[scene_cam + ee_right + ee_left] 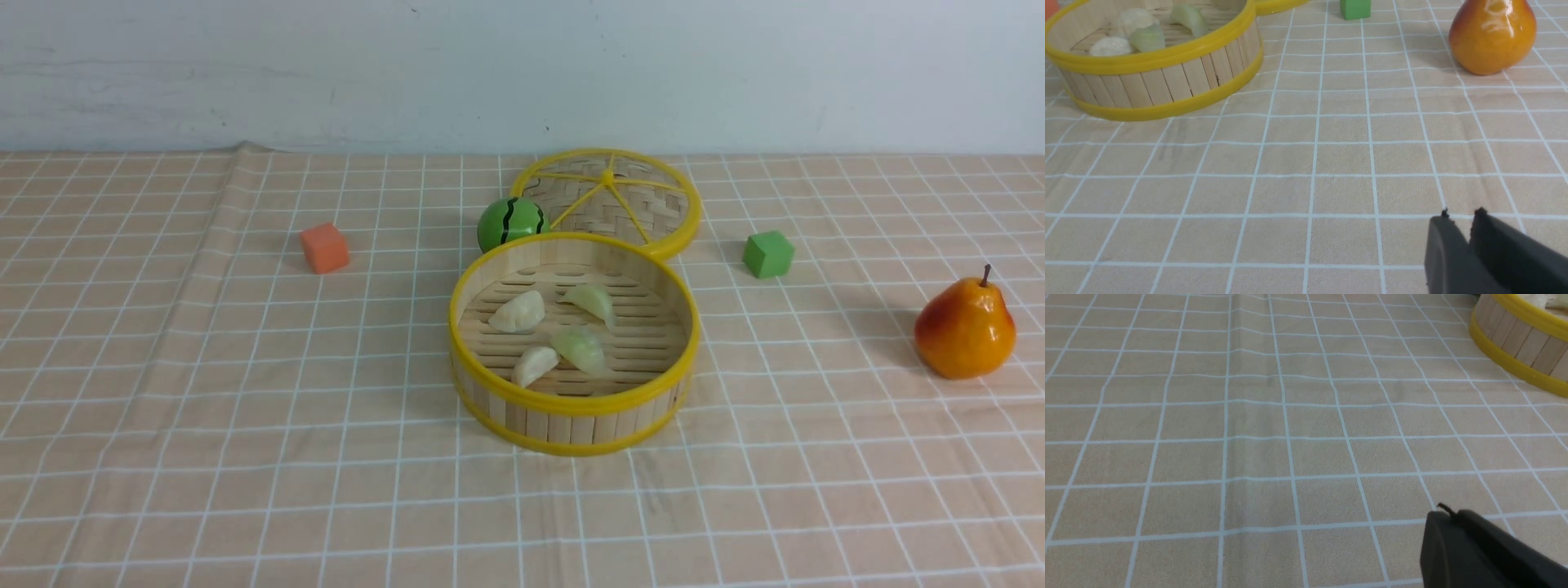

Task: Put the dumplings into the steamer on the table with the brown tablecloth.

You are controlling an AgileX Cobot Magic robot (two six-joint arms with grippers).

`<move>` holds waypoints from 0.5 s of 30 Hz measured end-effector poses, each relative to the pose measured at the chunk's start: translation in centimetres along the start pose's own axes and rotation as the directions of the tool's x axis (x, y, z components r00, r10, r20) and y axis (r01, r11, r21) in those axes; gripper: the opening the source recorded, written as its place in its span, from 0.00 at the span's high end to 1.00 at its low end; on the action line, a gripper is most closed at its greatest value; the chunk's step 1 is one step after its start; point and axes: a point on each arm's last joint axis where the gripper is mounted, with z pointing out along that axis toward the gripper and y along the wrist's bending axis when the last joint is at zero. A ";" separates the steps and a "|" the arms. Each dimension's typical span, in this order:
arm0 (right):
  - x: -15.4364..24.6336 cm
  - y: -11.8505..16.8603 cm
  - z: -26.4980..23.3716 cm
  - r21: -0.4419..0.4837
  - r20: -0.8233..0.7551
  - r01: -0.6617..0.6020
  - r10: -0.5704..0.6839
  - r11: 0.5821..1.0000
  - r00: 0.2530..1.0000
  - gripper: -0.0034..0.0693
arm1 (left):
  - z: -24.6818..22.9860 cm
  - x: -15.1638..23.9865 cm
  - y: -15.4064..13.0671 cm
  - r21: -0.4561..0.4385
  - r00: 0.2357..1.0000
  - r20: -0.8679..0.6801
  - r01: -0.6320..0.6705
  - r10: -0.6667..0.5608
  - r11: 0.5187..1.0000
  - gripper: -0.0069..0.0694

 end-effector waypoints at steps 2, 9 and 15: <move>0.0 0.0 0.0 0.000 0.000 0.000 0.000 1.000 1.000 0.82 | 0.0 0.0 0.0 0.000 1.000 0.000 0.000 0.000 1.000 0.90; 0.0 0.0 0.0 0.000 0.000 0.000 0.000 1.000 1.000 0.81 | 0.0 0.0 0.0 0.000 1.000 0.000 0.000 0.000 1.000 0.90; 0.0 0.0 0.0 0.000 0.000 0.000 0.000 1.000 1.000 0.80 | 0.0 0.0 0.0 0.000 1.000 0.000 0.000 0.000 1.000 0.89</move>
